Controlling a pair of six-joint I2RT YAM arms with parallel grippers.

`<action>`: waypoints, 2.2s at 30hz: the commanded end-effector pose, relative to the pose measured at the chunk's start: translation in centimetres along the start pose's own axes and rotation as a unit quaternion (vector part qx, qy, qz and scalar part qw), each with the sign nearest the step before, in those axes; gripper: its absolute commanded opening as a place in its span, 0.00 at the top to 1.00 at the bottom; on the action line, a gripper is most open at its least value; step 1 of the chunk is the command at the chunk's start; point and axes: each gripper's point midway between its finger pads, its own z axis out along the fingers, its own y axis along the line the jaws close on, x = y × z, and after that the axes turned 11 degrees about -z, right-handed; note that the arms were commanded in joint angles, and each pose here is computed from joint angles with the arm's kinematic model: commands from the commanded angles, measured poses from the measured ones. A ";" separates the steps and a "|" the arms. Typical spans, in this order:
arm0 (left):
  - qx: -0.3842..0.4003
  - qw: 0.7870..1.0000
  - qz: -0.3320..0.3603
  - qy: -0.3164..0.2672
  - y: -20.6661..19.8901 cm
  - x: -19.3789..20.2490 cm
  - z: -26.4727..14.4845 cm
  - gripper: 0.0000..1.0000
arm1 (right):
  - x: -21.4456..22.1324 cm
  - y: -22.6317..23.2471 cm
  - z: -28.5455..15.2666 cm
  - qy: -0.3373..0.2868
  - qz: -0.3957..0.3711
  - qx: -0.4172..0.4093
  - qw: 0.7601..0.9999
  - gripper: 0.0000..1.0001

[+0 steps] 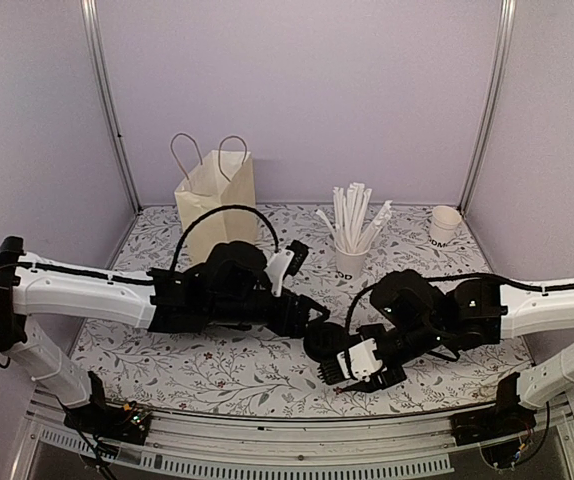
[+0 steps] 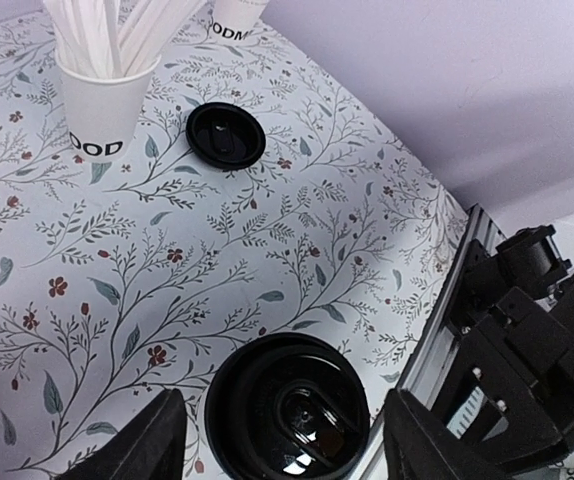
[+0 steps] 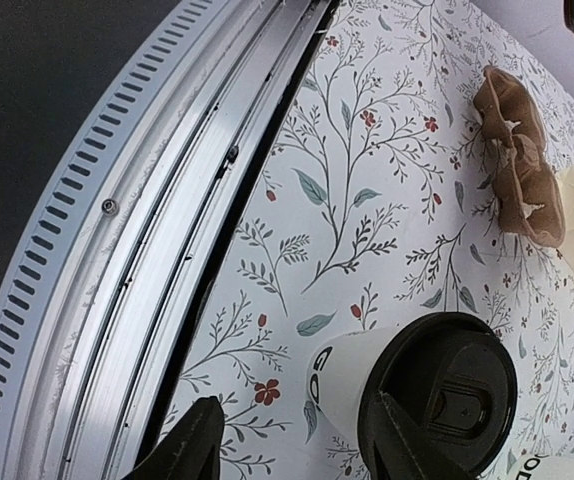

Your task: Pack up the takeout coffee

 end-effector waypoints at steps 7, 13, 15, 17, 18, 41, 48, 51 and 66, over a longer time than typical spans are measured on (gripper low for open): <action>0.021 1.000 -0.005 -0.009 0.5 1.8 -4.9 0.31 | -1.2 -4.1 -4.9 -0.042 0.024 0.028 0.998 0.46; 0.036 0.999 -0.031 0.005 -0.1 4.2 -4.5 0.21 | 3.0 -6.5 -5.0 -0.049 0.104 0.030 0.993 0.35; 0.040 0.998 -0.042 0.005 -0.4 4.5 -3.8 0.20 | 4.0 -7.2 -4.6 -0.061 0.134 0.018 0.989 0.34; 0.033 0.998 -0.054 0.007 -0.2 4.7 -3.0 0.19 | 4.9 -7.4 -3.6 -0.057 0.148 0.006 0.987 0.32; 0.029 0.998 -0.057 0.011 0.0 5.0 -2.6 0.19 | 5.1 -7.3 -3.2 -0.055 0.149 0.002 0.987 0.32; -0.007 0.998 -0.040 0.037 6.3 1.9 1.9 0.25 | 4.8 0.5 -1.4 -0.067 0.194 -0.112 0.972 0.33; -0.016 0.999 -0.020 0.023 6.9 0.0 1.8 0.25 | 4.2 1.6 -3.2 -0.068 0.195 -0.121 0.971 0.33; -0.005 1.000 -0.021 0.008 6.1 -0.8 0.9 0.23 | 4.3 -0.1 -3.6 -0.068 0.202 -0.077 0.974 0.33; 0.003 0.993 -0.072 0.096 3.9 6.6 3.6 0.25 | 7.9 -4.3 -1.1 -0.125 0.450 -0.157 0.870 0.53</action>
